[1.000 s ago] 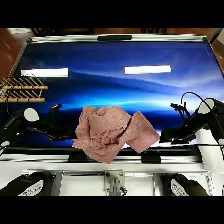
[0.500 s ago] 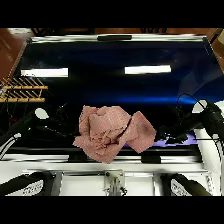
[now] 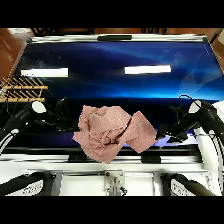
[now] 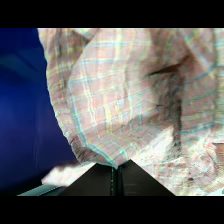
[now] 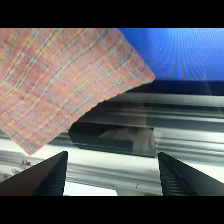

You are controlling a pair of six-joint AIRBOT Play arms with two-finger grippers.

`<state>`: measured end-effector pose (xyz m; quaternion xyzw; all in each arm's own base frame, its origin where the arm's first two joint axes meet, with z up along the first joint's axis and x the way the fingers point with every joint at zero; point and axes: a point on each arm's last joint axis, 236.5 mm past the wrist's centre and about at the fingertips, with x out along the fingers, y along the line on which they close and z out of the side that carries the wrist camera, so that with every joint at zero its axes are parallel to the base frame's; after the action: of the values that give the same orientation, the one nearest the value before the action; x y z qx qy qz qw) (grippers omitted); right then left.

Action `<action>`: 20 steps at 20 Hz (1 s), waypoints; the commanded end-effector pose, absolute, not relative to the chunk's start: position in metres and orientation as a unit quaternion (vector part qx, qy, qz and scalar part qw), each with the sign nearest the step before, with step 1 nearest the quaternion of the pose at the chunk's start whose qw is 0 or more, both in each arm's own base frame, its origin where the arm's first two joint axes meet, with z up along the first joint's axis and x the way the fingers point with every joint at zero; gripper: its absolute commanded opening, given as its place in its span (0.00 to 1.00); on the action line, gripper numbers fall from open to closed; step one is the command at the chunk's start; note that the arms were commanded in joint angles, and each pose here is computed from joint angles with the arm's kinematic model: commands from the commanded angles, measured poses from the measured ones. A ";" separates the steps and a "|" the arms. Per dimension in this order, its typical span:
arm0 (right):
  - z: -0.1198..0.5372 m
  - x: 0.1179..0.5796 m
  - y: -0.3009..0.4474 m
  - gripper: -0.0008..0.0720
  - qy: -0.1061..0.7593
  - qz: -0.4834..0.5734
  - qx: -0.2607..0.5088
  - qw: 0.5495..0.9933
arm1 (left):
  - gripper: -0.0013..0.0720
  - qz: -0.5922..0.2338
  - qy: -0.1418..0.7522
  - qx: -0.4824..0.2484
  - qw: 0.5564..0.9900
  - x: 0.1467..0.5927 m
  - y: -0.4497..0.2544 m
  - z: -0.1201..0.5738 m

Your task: Fold the shirts.

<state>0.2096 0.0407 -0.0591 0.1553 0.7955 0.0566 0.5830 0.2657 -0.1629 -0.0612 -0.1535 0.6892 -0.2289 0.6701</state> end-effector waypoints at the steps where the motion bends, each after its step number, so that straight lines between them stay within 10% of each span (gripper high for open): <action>1: -0.072 0.221 0.040 0.95 0.789 0.044 0.165 0.590 | 0.05 -0.237 0.681 -0.136 0.679 0.270 -0.160 -0.049; 13: -0.119 0.241 0.079 0.95 0.794 0.052 0.214 0.566 | 0.05 -0.252 0.643 -0.126 0.712 0.292 -0.164 -0.014; 14: -0.120 0.244 0.082 0.85 0.791 0.053 0.212 0.572 | 0.05 -0.253 0.639 -0.125 0.715 0.295 -0.164 -0.011; 16: -0.122 0.249 0.087 0.21 0.783 0.054 0.212 0.582 | 0.05 -0.257 0.629 -0.122 0.723 0.302 -0.165 -0.001; 17: -0.119 0.252 0.091 0.08 0.780 0.060 0.220 0.583 | 0.05 -0.258 0.623 -0.118 0.729 0.307 -0.165 0.004; 20: -0.083 0.280 0.088 0.08 0.742 0.100 0.186 0.636 | 0.05 -0.252 0.592 -0.061 0.763 0.332 -0.150 0.039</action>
<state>0.2665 0.0837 -0.1089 0.2016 0.7617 0.0684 0.6120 0.3150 -0.1613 0.0145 -0.1018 0.6137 -0.2577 0.7393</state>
